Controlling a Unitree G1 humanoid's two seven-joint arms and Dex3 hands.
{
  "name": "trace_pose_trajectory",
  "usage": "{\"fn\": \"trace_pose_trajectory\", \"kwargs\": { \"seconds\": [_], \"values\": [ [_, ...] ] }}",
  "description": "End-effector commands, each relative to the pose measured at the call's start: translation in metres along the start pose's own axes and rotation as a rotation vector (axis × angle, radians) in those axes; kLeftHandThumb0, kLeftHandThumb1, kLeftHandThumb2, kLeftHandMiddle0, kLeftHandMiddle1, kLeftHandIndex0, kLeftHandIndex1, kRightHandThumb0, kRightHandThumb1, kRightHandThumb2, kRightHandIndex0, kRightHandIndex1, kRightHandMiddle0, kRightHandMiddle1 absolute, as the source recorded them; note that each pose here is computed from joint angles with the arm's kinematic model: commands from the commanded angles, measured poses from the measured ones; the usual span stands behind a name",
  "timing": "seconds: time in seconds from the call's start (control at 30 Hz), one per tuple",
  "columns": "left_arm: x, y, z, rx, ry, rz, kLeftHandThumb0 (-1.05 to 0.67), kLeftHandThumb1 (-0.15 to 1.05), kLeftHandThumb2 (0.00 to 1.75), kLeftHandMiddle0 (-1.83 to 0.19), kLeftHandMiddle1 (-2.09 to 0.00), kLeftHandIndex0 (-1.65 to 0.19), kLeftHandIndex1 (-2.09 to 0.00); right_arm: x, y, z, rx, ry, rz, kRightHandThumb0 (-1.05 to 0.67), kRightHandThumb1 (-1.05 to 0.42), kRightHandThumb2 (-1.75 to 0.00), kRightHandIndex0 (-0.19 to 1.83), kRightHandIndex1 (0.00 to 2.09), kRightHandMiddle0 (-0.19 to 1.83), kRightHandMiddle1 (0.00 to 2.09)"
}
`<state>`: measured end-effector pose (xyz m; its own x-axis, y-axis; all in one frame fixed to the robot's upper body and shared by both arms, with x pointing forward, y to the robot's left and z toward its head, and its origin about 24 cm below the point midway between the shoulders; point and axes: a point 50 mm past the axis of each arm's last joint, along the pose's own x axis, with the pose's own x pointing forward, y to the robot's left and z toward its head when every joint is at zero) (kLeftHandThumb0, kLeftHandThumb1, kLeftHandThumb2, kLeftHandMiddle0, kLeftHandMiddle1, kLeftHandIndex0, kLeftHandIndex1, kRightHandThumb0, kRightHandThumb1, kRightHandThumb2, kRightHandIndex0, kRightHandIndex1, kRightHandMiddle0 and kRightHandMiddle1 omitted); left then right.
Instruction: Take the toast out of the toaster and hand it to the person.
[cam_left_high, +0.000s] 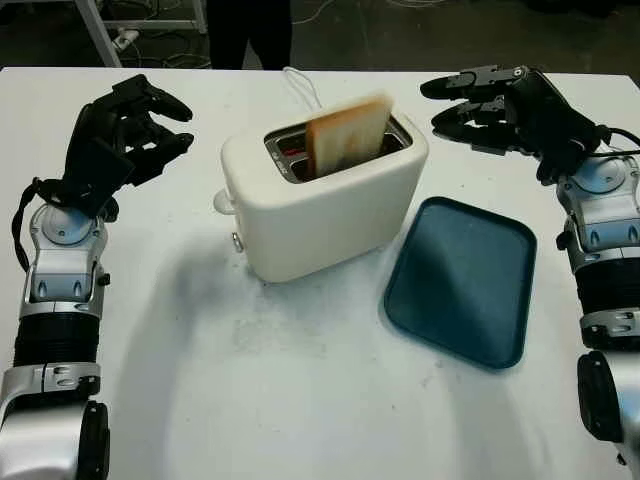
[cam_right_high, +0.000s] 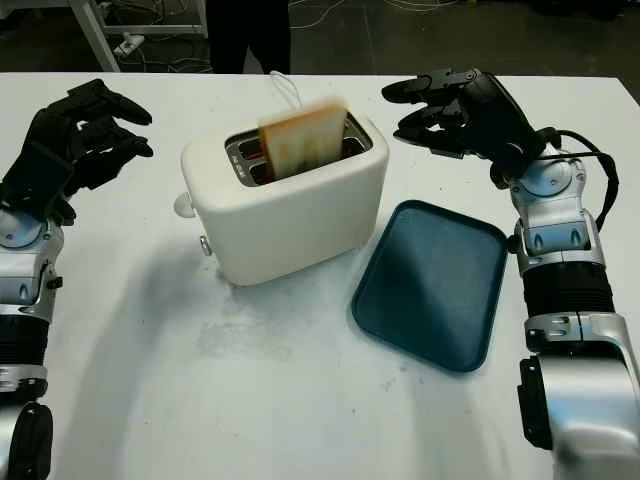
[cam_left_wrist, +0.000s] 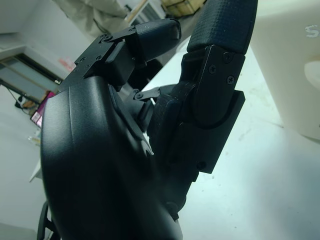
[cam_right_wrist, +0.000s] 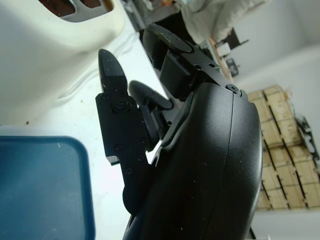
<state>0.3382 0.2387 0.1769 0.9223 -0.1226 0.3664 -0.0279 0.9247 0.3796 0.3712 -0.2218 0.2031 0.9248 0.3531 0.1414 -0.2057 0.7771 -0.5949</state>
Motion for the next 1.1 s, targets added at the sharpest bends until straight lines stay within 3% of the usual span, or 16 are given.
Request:
{"fn": "trace_pose_trajectory", "kwargs": {
  "seconds": [0.0, 0.27, 0.4, 0.57, 0.77, 0.93, 1.07],
  "values": [
    [0.000, 0.004, 0.004, 0.017, -0.019, 0.008, -1.05, 0.92, 0.18, -0.66, -1.24, -0.55, -1.22, 0.001, -0.004, 0.007, -0.011, -0.025, -0.009, -0.29, -0.92, -0.04, 0.61, 0.59, 0.80, 0.00],
    [0.001, 0.003, 0.005, 0.004, -0.021, 0.010, -1.05, 0.92, 0.18, -0.66, -1.25, -0.55, -1.23, 0.003, -0.014, 0.017, -0.001, -0.072, -0.021, -0.30, -0.87, 0.00, 0.58, 0.57, 0.77, 0.00],
    [0.000, 0.003, 0.003, 0.002, -0.022, 0.010, -1.05, 0.92, 0.18, -0.66, -1.25, -0.54, -1.22, 0.007, -0.025, 0.041, -0.009, -0.167, -0.048, -0.24, -0.77, 0.00, 0.58, 0.56, 0.75, 0.01],
    [0.000, 0.003, 0.004, 0.013, -0.018, 0.010, -1.05, 0.92, 0.17, -0.66, -1.24, -0.55, -1.22, 0.016, -0.027, 0.082, -0.032, -0.289, -0.025, -0.35, -0.66, 0.00, 0.64, 0.60, 0.84, 0.05],
    [-0.001, 0.004, 0.002, 0.010, -0.015, 0.015, -1.05, 0.92, 0.18, -0.66, -1.23, -0.55, -1.21, 0.020, -0.007, 0.120, -0.234, -0.404, 0.054, -0.46, -0.59, 0.00, 0.69, 0.69, 0.93, 0.10],
    [-0.002, 0.004, 0.003, 0.015, -0.013, 0.020, -1.05, 0.92, 0.18, -0.67, -1.23, -0.56, -1.22, 0.024, 0.023, 0.127, -0.419, -0.436, 0.145, -0.59, -0.58, 0.00, 0.75, 0.76, 0.98, 0.13],
    [-0.002, 0.003, 0.003, 0.017, -0.012, 0.020, -1.05, 0.92, 0.18, -0.67, -1.24, -0.56, -1.23, 0.029, 0.039, 0.125, -0.498, -0.407, 0.215, -0.54, -0.54, 0.00, 0.73, 0.72, 0.96, 0.12]
  ]
}}
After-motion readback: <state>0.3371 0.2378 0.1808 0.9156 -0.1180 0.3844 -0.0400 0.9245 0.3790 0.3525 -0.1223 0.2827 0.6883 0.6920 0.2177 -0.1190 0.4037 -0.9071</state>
